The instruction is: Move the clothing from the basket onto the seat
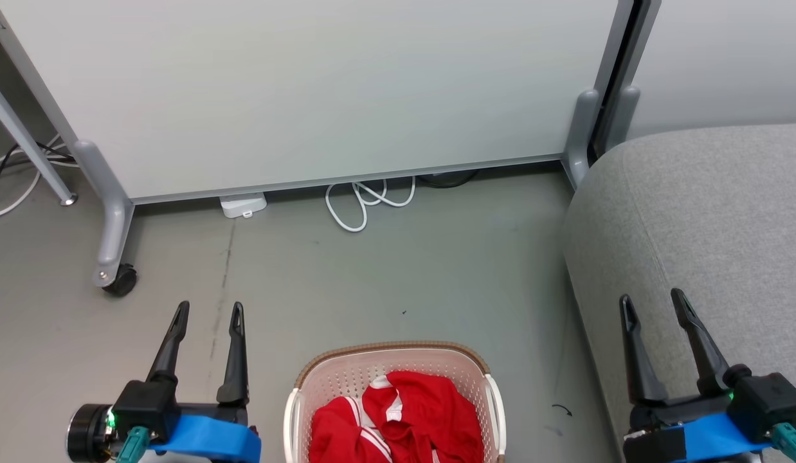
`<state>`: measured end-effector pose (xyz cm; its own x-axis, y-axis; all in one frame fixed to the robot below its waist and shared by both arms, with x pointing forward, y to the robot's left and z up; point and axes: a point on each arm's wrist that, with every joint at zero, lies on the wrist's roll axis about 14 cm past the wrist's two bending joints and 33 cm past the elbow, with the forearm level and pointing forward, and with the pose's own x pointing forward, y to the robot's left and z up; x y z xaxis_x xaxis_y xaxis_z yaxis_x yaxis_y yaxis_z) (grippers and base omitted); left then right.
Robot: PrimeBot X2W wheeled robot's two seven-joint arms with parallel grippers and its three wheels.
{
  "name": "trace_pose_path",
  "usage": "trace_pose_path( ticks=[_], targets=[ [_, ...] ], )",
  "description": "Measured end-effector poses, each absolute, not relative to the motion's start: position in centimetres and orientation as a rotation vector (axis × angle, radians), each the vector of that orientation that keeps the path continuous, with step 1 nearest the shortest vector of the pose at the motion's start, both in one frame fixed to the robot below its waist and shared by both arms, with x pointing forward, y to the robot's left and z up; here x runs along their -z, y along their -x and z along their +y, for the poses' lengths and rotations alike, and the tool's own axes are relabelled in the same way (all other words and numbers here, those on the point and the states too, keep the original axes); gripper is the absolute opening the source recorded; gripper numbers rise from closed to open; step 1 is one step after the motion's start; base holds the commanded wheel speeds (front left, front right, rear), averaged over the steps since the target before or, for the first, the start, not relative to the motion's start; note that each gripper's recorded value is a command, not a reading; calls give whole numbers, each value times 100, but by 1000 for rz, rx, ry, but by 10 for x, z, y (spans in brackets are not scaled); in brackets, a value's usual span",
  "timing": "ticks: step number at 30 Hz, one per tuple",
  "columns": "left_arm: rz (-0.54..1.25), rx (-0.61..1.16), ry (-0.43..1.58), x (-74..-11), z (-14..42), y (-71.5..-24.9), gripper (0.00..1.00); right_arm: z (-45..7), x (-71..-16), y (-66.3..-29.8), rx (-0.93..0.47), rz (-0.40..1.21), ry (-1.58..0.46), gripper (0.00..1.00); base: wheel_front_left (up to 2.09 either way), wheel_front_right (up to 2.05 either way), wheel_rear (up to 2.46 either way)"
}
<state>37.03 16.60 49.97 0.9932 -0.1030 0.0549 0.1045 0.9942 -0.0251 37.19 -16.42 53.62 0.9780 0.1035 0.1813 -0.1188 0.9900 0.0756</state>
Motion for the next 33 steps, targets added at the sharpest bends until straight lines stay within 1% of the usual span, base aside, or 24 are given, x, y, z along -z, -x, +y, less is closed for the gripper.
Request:
trace_pose_path(
  ticks=[5,21,25,33],
  targets=[
    [-48,84,28,-497,173,-364,100,-167,-531,-367,-103,-163,-97,100,0,0,0],
    [-21,91,22,-488,173,-366,100,-166,-525,-367,-102,-144,-109,100,0,0,0],
    [-28,126,1,-491,165,-382,100,-165,-523,-373,-107,-140,-110,100,0,0,0],
    [28,290,-85,-476,129,-430,100,-158,-522,-391,-128,-138,-104,100,0,0,0]
  ],
)
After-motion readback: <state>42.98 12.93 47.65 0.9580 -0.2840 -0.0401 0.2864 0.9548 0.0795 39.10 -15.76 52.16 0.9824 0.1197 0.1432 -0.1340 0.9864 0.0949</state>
